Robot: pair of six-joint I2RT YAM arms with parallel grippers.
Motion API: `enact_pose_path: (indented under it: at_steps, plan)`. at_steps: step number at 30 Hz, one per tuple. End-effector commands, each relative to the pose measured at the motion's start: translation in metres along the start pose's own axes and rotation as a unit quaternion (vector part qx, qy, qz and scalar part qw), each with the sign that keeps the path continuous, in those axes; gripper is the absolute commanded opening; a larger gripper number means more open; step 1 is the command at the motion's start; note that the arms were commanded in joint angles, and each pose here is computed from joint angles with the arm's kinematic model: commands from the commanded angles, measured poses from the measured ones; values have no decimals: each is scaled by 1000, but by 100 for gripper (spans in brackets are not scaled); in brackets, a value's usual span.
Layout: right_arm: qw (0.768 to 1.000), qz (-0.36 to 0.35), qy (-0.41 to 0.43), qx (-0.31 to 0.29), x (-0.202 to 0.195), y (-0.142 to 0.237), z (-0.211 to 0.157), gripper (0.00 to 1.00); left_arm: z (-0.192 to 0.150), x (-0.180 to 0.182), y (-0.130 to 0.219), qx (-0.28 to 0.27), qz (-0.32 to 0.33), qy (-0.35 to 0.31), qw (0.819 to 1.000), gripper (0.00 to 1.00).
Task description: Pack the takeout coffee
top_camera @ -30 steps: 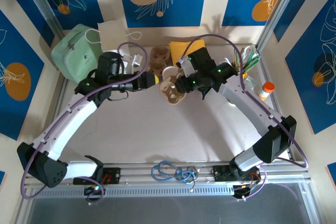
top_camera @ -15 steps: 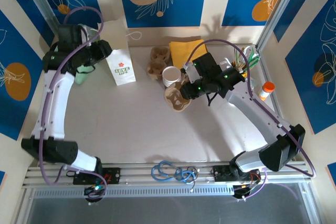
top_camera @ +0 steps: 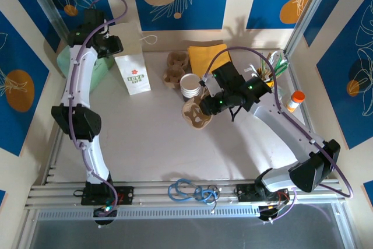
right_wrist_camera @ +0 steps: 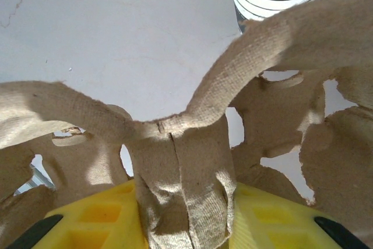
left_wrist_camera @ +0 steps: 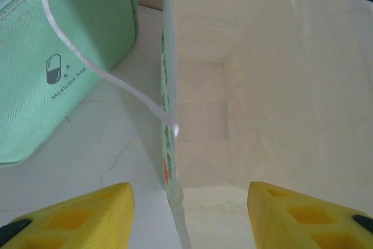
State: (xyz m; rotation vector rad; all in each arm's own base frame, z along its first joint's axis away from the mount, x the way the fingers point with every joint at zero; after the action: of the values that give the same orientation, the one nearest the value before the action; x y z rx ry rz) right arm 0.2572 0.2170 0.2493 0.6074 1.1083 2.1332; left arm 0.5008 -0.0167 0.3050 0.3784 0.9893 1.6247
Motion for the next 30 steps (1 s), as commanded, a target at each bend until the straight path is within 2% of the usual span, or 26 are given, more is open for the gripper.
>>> enact_pose_path:
  at_steps: [1,5,20,26,30]
  plan:
    - [1000,4,0,7,4,5,-8,35,6,13,-2,-3,31,-23,999,52]
    - [1000,6,1,10,5,5,-9,35,11,11,-15,-5,30,-28,999,44]
    - [1000,4,2,15,6,7,-10,35,25,12,-42,-25,49,-54,997,28]
    - [1000,3,4,10,8,11,-8,35,24,7,-37,-23,35,-56,998,8]
    - [1000,-5,10,12,8,12,-9,35,17,5,-25,-9,24,-48,999,2]
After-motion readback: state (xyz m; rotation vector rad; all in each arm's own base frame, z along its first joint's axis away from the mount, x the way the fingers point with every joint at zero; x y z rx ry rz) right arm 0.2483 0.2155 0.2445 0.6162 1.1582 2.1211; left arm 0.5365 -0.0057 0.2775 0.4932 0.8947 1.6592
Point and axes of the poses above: each hand's point on the last joint's axis, 136 mm out from that joint toward the fingers, its own y axis back along the fingers, its own x axis along the line the jaws close on, z = x × y, the point moved 1 cm from there along y, back along the fingers, and after that the axes turned 8 degrees about y, right-handed, at the moved point
